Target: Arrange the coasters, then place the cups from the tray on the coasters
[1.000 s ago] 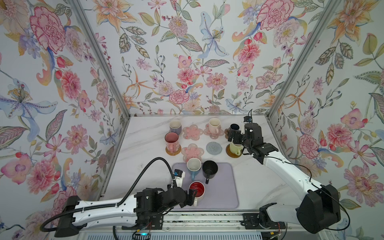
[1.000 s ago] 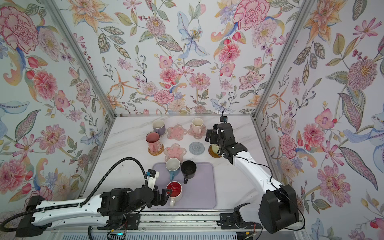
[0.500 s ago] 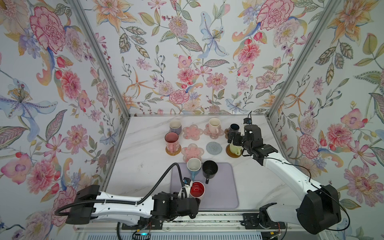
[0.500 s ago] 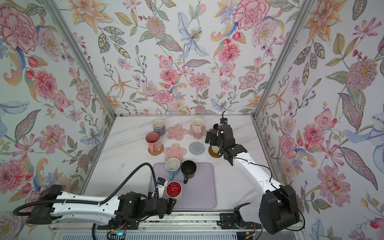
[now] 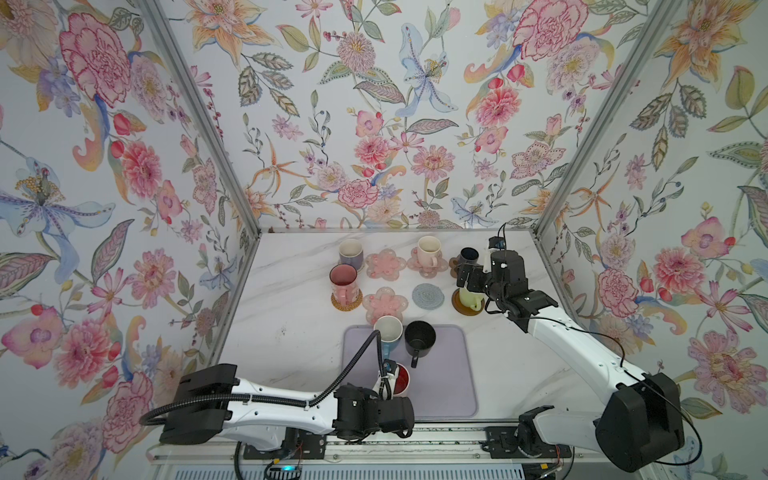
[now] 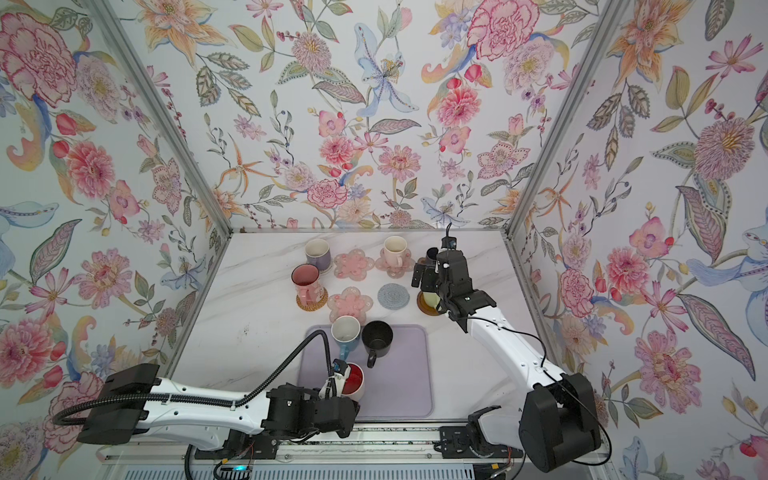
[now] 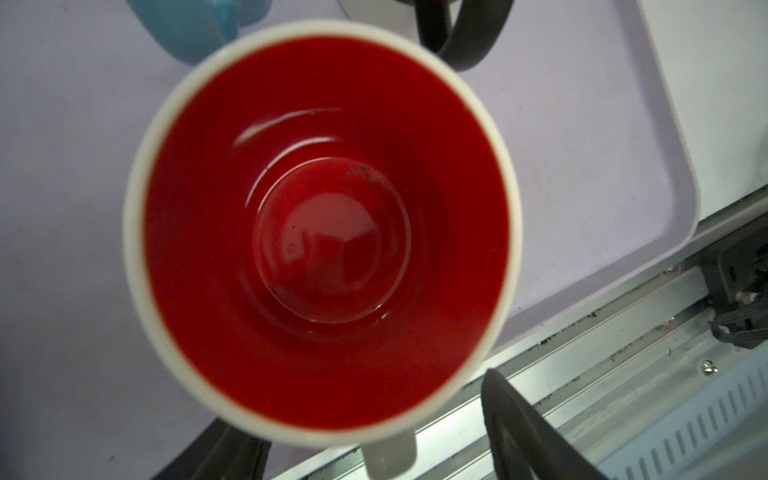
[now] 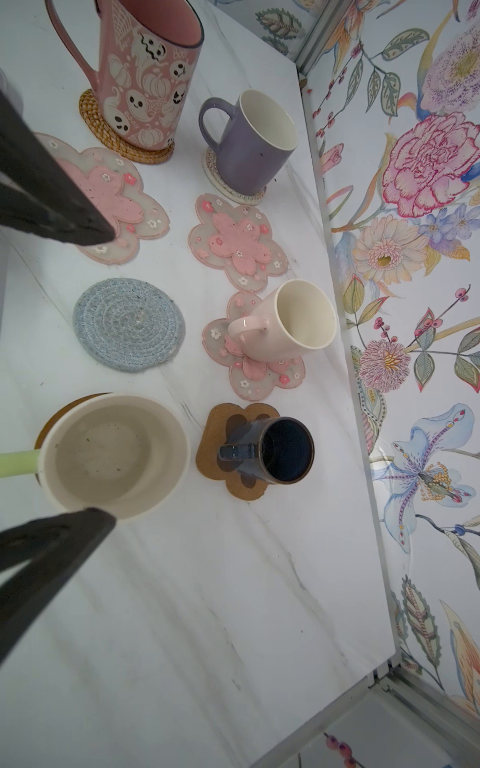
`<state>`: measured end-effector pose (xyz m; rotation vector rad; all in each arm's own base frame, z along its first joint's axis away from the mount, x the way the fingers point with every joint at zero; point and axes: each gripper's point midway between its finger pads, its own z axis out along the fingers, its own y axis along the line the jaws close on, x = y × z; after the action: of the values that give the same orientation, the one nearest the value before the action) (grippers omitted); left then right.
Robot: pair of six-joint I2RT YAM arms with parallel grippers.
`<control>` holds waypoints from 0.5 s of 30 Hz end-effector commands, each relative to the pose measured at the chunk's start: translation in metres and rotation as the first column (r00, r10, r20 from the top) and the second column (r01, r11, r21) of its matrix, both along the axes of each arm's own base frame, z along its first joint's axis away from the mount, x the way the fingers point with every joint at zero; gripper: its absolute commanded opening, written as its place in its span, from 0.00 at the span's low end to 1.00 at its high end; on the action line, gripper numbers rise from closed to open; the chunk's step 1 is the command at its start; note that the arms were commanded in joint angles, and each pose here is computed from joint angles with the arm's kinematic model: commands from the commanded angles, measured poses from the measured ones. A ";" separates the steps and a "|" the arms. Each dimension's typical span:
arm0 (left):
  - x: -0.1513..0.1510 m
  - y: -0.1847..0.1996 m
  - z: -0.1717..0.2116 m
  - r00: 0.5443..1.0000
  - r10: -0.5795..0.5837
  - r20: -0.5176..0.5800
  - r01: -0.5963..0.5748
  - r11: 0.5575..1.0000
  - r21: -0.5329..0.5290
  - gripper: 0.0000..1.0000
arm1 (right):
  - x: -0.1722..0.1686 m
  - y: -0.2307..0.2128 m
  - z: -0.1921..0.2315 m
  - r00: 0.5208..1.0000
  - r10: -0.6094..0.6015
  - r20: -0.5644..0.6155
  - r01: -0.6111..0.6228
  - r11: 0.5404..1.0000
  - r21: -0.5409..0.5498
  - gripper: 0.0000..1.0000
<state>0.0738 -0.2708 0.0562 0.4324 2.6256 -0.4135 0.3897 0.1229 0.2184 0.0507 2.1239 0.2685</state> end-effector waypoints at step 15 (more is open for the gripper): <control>0.020 0.006 -0.008 0.999 0.040 -0.015 -0.039 0.997 0.068 0.57 | 0.003 0.001 -0.002 1.000 0.024 0.005 -0.024 1.000 0.011 0.99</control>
<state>0.0889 -0.2653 0.0449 0.3948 2.6660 -0.3451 0.3895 0.1249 0.2178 0.0406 2.1275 0.2917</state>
